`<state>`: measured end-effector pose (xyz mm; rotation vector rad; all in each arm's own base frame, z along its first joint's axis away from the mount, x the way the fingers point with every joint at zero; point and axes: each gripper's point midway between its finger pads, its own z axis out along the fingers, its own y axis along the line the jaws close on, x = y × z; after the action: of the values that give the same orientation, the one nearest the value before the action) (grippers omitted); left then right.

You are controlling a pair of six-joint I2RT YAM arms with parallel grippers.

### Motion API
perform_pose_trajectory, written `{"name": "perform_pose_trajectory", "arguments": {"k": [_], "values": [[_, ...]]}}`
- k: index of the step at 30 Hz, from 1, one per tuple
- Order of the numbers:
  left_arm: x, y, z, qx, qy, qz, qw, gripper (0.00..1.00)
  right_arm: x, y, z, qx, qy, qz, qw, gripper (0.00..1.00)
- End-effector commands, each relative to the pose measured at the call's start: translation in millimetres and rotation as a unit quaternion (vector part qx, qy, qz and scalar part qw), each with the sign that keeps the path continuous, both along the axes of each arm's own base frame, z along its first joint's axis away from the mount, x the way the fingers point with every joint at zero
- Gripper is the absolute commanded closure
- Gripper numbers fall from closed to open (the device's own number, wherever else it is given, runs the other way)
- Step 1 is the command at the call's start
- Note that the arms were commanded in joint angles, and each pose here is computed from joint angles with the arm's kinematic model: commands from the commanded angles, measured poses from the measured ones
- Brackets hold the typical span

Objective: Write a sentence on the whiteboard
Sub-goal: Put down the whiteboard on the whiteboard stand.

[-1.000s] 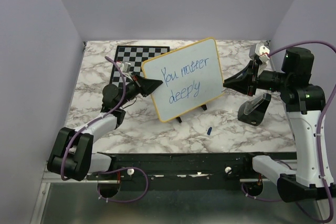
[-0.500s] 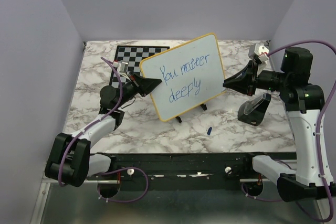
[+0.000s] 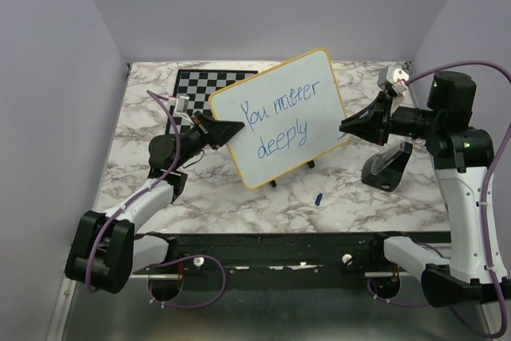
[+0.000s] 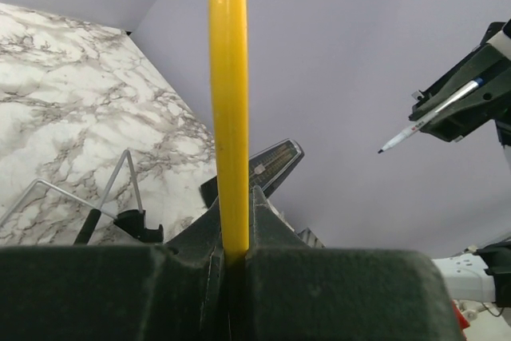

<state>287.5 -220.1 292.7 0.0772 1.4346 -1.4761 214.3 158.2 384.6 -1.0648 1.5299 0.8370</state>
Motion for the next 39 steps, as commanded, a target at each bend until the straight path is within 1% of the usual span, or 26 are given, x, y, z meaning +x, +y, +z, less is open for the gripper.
{"name": "perform_pose_trajectory", "arguments": {"k": [1,3,5,8,10,11,12,14,19,23,26,27,29,31,33,36,39], "values": [[-19,13,63,-0.081,-0.066,0.004,0.995,1.00,20,-14,15,-0.027,-0.037,-0.065,0.997,0.99],[-22,12,66,-0.088,-0.056,-0.001,0.994,1.00,29,-19,20,-0.035,-0.046,-0.085,0.995,0.99],[-25,12,68,-0.100,-0.036,-0.012,0.994,1.00,31,-17,26,-0.030,-0.053,-0.078,0.995,0.99],[-28,12,71,-0.118,-0.008,-0.022,0.993,1.00,29,-7,21,-0.010,-0.037,-0.043,0.998,0.99],[-30,12,71,-0.126,0.005,-0.026,0.992,1.00,22,4,17,0.013,-0.016,-0.010,1.000,0.99],[-31,13,71,-0.134,0.016,-0.029,0.990,1.00,17,14,11,0.012,-0.010,0.010,1.000,0.99],[-32,13,71,-0.136,0.020,-0.031,0.990,1.00,18,16,8,0.000,-0.019,0.005,1.000,0.99],[-33,13,73,-0.143,0.030,-0.033,0.989,1.00,13,26,6,-0.010,-0.028,0.019,0.999,0.99],[-34,10,74,-0.145,0.049,-0.035,0.988,1.00,19,23,26,-0.020,-0.064,0.003,0.998,0.99],[-35,10,76,-0.152,0.066,-0.039,0.985,1.00,21,18,29,-0.034,-0.082,-0.011,0.996,0.99],[-37,10,77,-0.157,0.077,-0.044,0.984,1.00,30,4,35,-0.064,-0.118,-0.056,0.989,0.99],[-38,10,78,-0.159,0.077,-0.044,0.983,1.00,36,-6,39,-0.078,-0.129,-0.091,0.984,0.99],[-39,11,79,-0.162,0.078,-0.043,0.983,1.00,32,-9,48,-0.080,-0.144,-0.095,0.982,0.99],[-39,11,79,-0.159,0.083,-0.043,0.983,1.00,21,1,49,-0.062,-0.136,-0.059,0.987,0.99],[-41,10,81,-0.159,0.081,-0.045,0.983,1.00,11,12,43,-0.042,-0.113,-0.019,0.993,1.00],[-42,10,82,-0.163,0.082,-0.046,0.982,1.00,15,14,33,-0.039,-0.095,-0.017,0.995,1.00],[-43,10,83,-0.166,0.083,-0.047,0.982,1.00,20,12,29,-0.046,-0.096,-0.027,0.994,0.99]]}}
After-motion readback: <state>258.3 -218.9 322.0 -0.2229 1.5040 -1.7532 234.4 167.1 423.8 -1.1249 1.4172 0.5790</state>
